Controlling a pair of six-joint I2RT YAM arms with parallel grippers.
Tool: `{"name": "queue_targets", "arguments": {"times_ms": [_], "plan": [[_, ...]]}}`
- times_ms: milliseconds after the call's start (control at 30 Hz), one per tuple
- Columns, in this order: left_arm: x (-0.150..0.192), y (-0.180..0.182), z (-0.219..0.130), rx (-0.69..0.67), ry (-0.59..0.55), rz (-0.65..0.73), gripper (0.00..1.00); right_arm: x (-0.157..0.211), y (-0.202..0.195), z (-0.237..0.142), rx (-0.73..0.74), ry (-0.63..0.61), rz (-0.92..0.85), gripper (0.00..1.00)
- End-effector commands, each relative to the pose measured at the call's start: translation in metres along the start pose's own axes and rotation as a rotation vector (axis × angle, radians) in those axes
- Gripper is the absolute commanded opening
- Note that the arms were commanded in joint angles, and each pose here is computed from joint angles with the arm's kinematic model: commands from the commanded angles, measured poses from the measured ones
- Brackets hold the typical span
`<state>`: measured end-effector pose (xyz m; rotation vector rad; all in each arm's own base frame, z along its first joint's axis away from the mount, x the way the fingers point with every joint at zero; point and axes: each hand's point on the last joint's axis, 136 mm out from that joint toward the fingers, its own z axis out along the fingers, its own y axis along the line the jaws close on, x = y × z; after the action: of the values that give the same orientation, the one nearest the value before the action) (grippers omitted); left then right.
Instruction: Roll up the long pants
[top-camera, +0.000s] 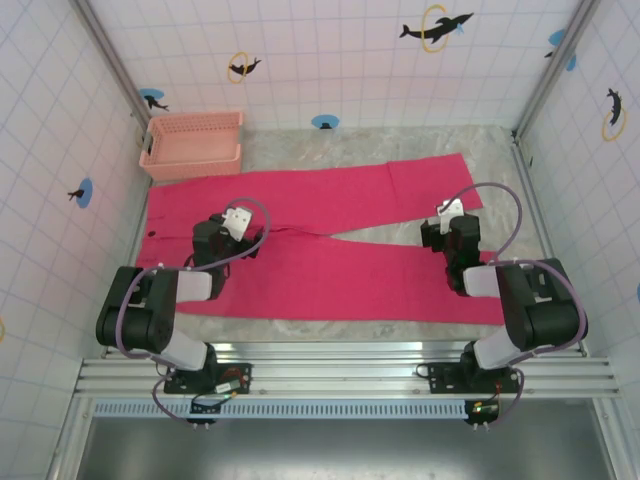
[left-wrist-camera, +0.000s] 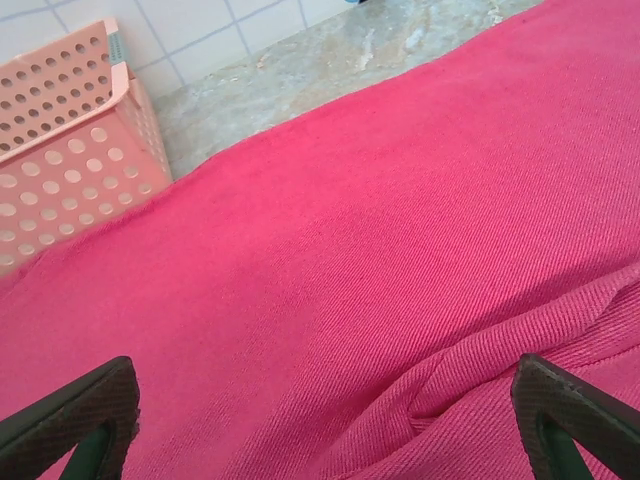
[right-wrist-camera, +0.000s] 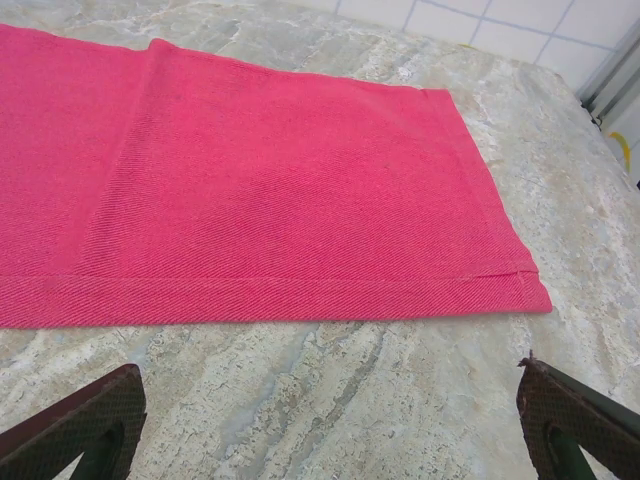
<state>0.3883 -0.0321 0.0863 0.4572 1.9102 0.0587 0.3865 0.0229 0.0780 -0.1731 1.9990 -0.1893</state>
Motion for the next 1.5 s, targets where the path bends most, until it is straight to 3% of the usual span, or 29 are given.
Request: {"name": "queue_targets", "arguments": {"times_ms": [0, 367, 467, 500, 633, 700, 833, 967, 1133, 1467], "plan": [[-0.009, 0.006, 0.001, -0.029, -0.019, 0.004, 0.97, -0.017, -0.003, 0.002, 0.008, -0.046, 0.012, 0.98], [-0.006, 0.014, 0.002, -0.072, 0.006, -0.017, 0.97, -0.029, -0.004, 0.002, 0.002, -0.034, 0.005, 0.98], [-0.013, 0.021, 0.003, -0.109, 0.034, -0.016, 0.98, -0.052, 0.001, -0.001, -0.062, 0.133, -0.036, 0.97], [-0.019, 0.026, 0.003, -0.112, 0.089, -0.018, 0.97, -0.061, 0.009, -0.008, -0.108, 0.171, -0.067, 0.90], [-0.075, 0.049, -0.017, -0.200, 0.236, 0.065, 0.97, -0.098, 0.072, -0.071, -0.243, 0.146, -0.333, 0.89], [-0.092, 0.065, -0.034, -0.260, 0.288, 0.047, 0.97, -0.089, 0.106, -0.104, -0.354, 0.191, -0.439, 0.89], [-0.103, 0.081, -0.057, -0.293, 0.456, 0.048, 0.98, -0.037, 0.153, -0.155, -0.576, 0.363, -0.552, 0.82], [-0.104, 0.089, -0.071, -0.273, 0.670, 0.064, 0.97, 0.010, 0.177, -0.192, -0.662, 0.466, -0.706, 0.79], [-0.115, 0.071, -0.082, -0.178, 0.628, -0.009, 0.98, 0.031, 0.203, -0.217, -0.722, 0.486, -0.841, 0.76], [-0.112, 0.069, -0.107, -0.177, 0.644, 0.004, 0.97, 0.073, 0.245, -0.221, -0.818, 0.627, -0.898, 0.66]]}}
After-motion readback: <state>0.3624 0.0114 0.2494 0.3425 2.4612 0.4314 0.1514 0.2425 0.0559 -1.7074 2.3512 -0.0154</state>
